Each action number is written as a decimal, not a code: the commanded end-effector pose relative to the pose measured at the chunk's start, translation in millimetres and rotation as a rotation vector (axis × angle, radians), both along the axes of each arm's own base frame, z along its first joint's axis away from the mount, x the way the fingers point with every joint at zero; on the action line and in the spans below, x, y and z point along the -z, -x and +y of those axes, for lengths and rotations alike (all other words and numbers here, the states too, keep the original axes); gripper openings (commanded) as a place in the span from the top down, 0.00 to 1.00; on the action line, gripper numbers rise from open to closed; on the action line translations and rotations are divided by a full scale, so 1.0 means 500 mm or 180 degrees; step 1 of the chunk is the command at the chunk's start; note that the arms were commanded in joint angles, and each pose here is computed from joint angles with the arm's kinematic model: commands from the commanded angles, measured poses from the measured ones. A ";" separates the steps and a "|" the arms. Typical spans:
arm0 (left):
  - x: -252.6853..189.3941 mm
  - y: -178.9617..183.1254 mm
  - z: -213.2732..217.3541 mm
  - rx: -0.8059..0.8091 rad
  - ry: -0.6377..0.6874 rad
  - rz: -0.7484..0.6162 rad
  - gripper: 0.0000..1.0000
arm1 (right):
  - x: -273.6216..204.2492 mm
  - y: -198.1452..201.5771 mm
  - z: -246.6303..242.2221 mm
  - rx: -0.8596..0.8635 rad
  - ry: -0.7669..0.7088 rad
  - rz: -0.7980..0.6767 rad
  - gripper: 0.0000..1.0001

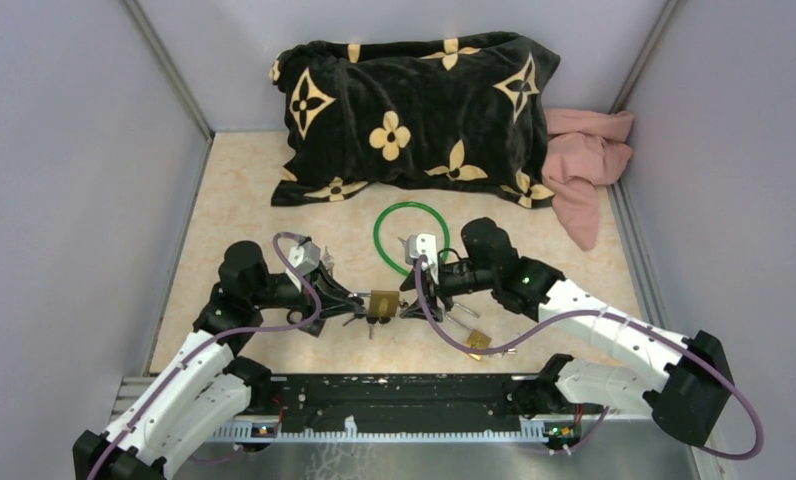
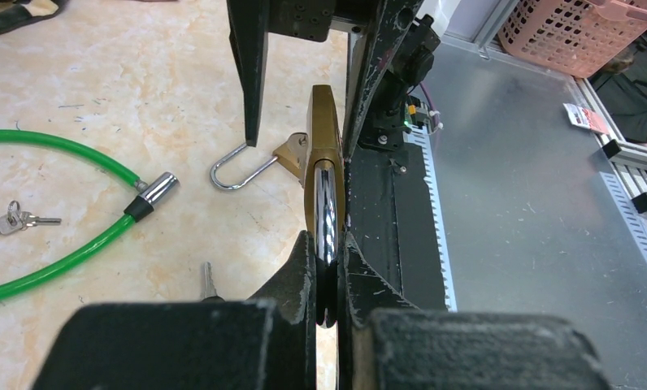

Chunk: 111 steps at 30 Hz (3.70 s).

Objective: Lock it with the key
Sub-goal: Lock the lock, then place the key at the center of the board, then place the lock at the center of the board.

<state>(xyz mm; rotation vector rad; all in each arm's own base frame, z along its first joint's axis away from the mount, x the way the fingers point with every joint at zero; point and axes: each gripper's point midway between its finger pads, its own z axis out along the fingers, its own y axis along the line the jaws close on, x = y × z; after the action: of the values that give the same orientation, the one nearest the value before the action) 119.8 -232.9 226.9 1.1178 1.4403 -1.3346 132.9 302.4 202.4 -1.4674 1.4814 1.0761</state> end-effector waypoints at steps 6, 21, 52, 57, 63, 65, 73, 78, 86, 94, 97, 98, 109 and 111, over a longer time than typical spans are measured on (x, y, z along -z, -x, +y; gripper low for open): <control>-0.070 0.005 -0.003 0.0107 0.0193 -0.0383 1.00 | -0.070 -0.008 0.031 -0.0008 -0.0192 -0.0165 0.88; -0.012 -0.063 0.059 -0.0375 -0.0781 -0.1184 1.00 | 0.054 -0.147 -0.113 0.0977 0.0583 -0.0222 1.00; 0.102 -0.055 -0.017 -0.0839 -0.0118 0.1694 1.00 | 0.116 -0.042 -0.002 0.1600 0.0499 0.1023 0.02; 0.097 -0.051 -0.016 -0.0818 -0.0090 0.1690 1.00 | 0.019 -0.039 0.049 0.1134 0.0167 -0.0698 0.02; 0.088 -0.047 -0.016 -0.0785 -0.0079 0.1655 1.00 | 0.008 -0.067 0.090 0.0810 0.0274 -0.1525 0.02; 0.086 -0.046 -0.015 -0.0780 -0.0075 0.1641 1.00 | 0.018 -0.075 0.103 0.0741 0.0374 -0.1602 0.02; 0.081 -0.046 -0.016 -0.0759 -0.0051 0.1615 1.00 | 0.055 -0.075 0.140 0.0602 0.0464 -0.1545 0.02; 0.081 -0.048 -0.016 -0.0772 -0.0044 0.1613 1.00 | 0.097 -0.048 0.149 0.0408 0.0550 -0.1479 0.02; 0.083 -0.047 -0.016 -0.0764 -0.0048 0.1616 1.00 | 0.101 -0.066 0.146 0.0669 0.0572 -0.1485 0.23; 0.077 -0.043 -0.015 -0.0730 0.0005 0.1599 1.00 | 0.115 -0.083 0.124 0.0993 0.0752 -0.1307 0.88; 0.082 -0.056 -0.009 -0.0908 -0.0001 0.1625 0.69 | 0.113 -0.070 0.119 0.1016 0.0740 -0.1112 1.00; 0.084 -0.064 -0.006 -0.1011 -0.0007 0.1637 0.39 | 0.116 -0.062 0.117 0.1009 0.0758 -0.1006 1.00; 0.080 -0.187 0.088 -0.2321 0.0067 0.1306 0.01 | 0.268 0.105 0.074 0.0538 0.1464 0.0496 1.00; 0.085 -0.197 0.102 -0.2448 0.0098 0.1330 0.01 | 0.283 0.109 0.083 0.0586 0.1551 0.0558 1.00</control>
<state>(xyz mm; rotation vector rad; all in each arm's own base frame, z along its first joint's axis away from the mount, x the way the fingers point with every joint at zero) 196.2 -202.0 177.7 0.3028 1.9015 -1.1617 96.0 325.1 59.8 -1.5950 1.9907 0.6557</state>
